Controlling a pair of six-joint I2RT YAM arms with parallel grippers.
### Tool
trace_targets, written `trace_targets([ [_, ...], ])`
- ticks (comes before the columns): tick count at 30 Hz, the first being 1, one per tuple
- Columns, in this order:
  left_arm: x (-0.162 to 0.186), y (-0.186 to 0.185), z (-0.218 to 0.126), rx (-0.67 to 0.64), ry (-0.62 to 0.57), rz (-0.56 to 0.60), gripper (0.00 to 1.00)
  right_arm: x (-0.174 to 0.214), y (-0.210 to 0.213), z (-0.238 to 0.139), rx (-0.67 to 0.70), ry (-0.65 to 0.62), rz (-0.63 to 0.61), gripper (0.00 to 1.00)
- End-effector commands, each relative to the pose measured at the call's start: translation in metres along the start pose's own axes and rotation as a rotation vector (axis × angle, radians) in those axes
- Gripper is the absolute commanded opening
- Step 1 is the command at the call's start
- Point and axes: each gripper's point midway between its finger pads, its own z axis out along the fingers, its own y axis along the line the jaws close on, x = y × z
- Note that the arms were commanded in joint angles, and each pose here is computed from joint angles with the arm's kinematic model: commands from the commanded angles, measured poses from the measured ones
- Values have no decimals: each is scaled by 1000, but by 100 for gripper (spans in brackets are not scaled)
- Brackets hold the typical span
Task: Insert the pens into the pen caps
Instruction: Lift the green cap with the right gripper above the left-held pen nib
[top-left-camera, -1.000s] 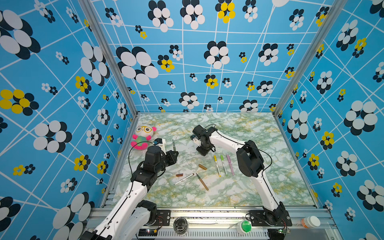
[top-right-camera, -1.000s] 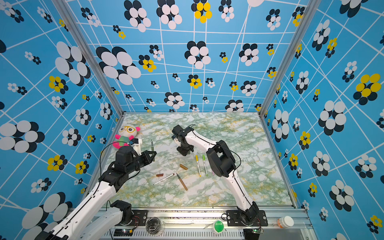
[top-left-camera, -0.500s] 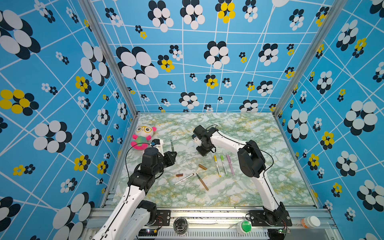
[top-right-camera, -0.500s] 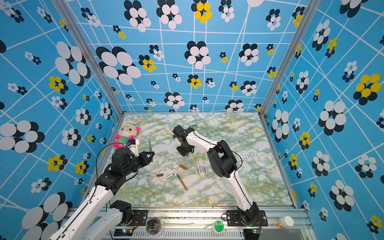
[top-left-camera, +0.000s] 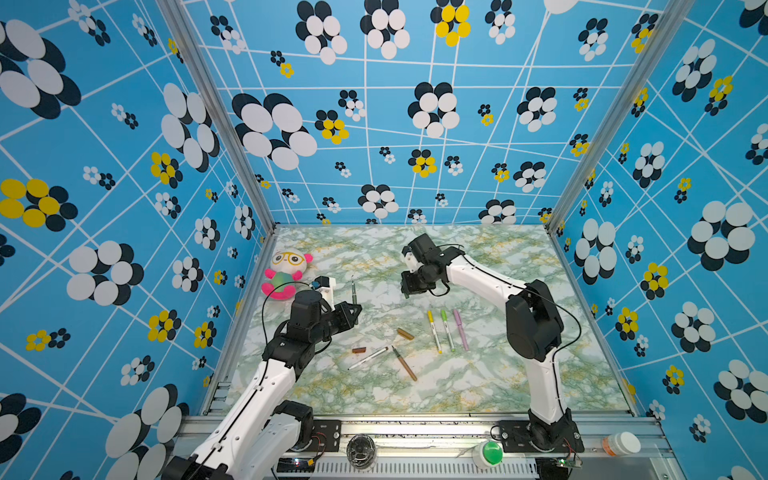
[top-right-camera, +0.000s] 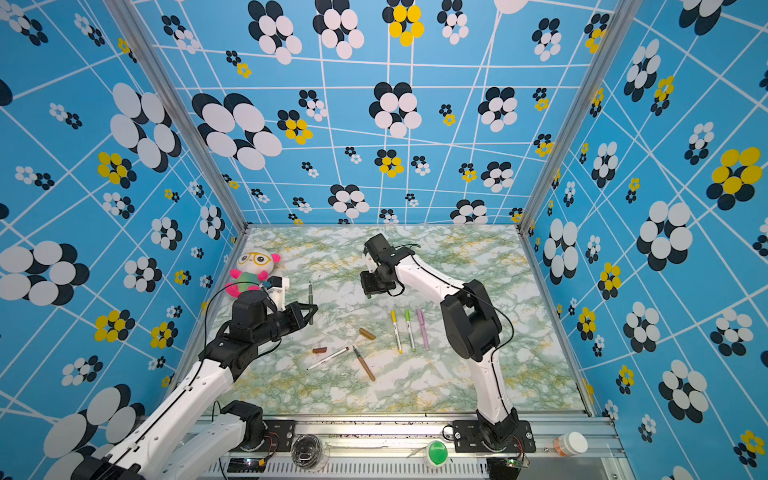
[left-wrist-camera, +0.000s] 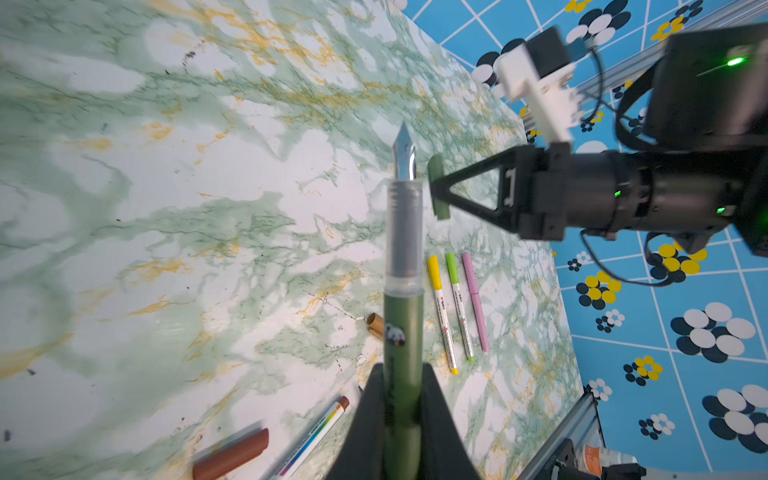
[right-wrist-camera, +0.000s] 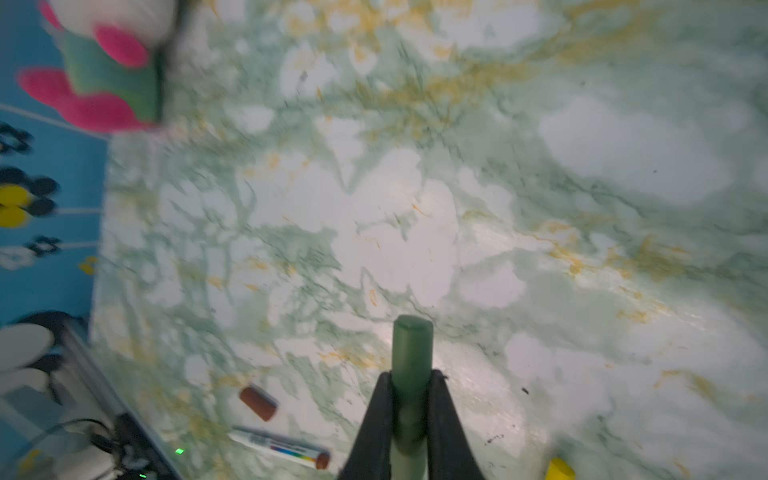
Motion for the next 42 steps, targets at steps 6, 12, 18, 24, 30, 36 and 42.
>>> trace_targets([
  [6, 26, -63, 30, 171, 156, 196, 0, -48, 20, -59, -317, -224, 330, 0],
  [12, 38, -79, 43, 207, 208, 229, 0, -51, 33, -82, -412, -271, 380, 0],
  [18, 37, -82, 43, 200, 192, 243, 0, -47, 39, -86, -475, -263, 422, 0],
  [24, 34, -86, 44, 199, 170, 245, 0, -37, 48, -83, -501, -227, 421, 0],
  [30, 31, -89, 43, 198, 151, 248, 0, -27, 53, -81, -499, -204, 413, 0],
  [36, 26, -90, 43, 186, 135, 247, 0, -17, 56, -80, -494, -185, 397, 0],
  [42, 25, -92, 43, 187, 129, 244, 0, -10, 63, -80, -496, -170, 374, 0],
])
